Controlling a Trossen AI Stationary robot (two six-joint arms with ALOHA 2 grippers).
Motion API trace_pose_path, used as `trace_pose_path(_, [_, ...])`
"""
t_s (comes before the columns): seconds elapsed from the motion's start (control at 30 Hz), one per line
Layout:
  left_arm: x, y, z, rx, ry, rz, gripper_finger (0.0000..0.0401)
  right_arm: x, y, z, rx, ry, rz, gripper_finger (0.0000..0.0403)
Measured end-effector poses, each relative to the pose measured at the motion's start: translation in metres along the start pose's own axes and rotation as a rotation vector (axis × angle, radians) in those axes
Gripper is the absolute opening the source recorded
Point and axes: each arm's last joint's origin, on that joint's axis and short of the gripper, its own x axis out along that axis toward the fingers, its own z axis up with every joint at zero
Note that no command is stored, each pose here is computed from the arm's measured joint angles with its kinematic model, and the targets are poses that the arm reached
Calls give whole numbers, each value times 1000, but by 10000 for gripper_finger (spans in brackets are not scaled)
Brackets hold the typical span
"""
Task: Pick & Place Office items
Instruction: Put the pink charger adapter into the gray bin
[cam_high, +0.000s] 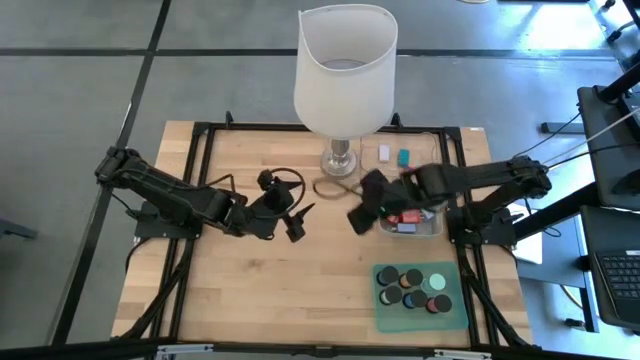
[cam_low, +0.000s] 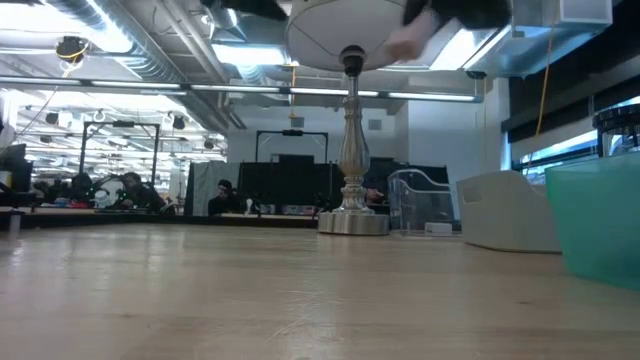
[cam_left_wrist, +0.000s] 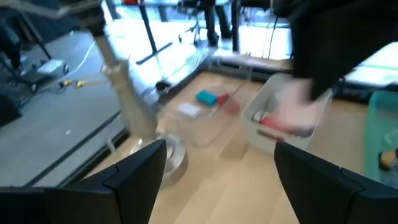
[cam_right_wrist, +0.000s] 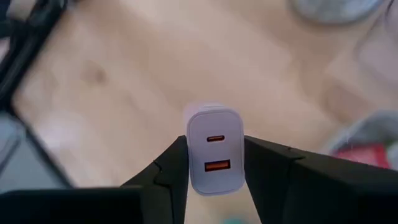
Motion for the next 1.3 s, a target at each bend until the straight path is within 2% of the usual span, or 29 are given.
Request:
trace_pose_path(0.1, [-4,6,-6,-3,56,19,297,-13,3,-21,-26,64,9,121])
trace_pose_path(0.23, [-7,12,-12,-12,111,50,296,-25,1,-44,-28,122,-42,124])
trace_pose_path(0.3, [-6,14,-13,-26,120,59,297,-29,-3,-53,-24,153,-106,129])
trace_pose_path(0.47, [-6,16,-14,-24,125,73,297,-36,-24,-66,1,193,-367,130])
trace_pose_path(0.6, [-6,17,-13,-27,120,80,297,-28,-35,-71,8,203,-409,130])
trace_pose_path(0.73, [-10,20,-10,-73,109,77,297,-5,-58,-82,3,294,-523,130])
trace_pose_path(0.87, [-16,25,-4,-109,92,64,297,16,-84,-96,50,380,-646,130])
trace_pose_path(1.0, [-22,31,1,-136,72,56,297,28,-99,-105,66,392,-729,130])
trace_pose_path(1.3, [-27,35,9,-208,36,41,297,49,-111,-110,81,309,-735,130])
